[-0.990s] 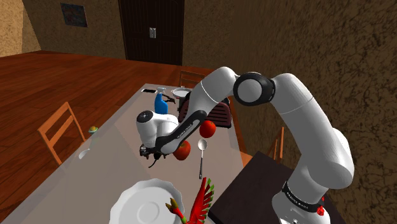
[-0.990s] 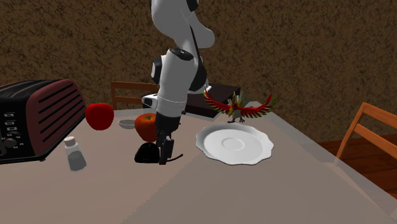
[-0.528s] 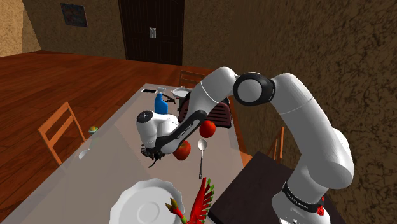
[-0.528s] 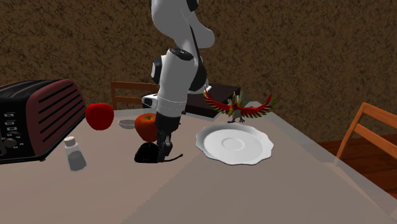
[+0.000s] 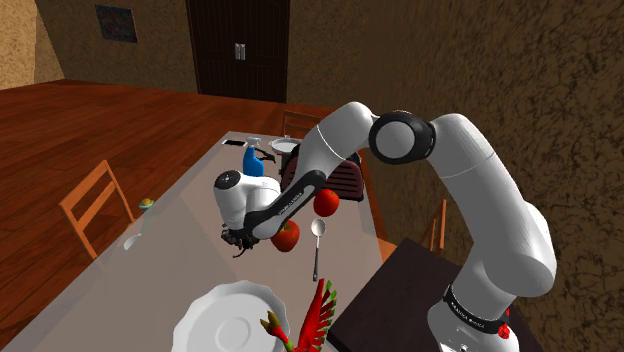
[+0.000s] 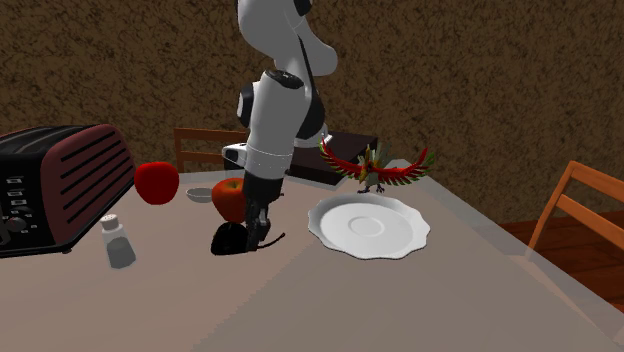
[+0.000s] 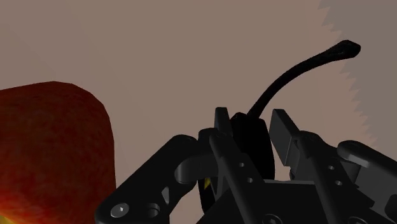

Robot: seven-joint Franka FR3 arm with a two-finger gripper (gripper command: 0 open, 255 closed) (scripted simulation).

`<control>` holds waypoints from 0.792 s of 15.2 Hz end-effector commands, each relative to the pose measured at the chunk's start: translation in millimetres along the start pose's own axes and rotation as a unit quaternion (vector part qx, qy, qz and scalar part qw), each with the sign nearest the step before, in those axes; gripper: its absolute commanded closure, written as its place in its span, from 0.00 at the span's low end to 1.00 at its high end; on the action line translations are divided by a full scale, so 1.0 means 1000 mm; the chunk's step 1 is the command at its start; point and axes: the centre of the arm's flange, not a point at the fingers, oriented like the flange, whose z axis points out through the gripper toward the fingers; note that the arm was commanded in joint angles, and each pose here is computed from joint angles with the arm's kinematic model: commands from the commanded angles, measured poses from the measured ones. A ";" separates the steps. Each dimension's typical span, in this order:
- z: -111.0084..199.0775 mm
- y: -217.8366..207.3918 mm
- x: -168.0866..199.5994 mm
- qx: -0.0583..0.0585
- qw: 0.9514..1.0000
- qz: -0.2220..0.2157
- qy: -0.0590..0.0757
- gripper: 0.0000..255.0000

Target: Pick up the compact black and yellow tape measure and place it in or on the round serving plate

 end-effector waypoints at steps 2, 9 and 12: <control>-0.016 0.001 0.003 0.000 1.000 0.000 0.000 1.00; -0.052 0.003 0.012 0.000 1.000 0.000 0.000 1.00; -0.067 0.004 0.016 0.000 1.000 0.000 0.000 1.00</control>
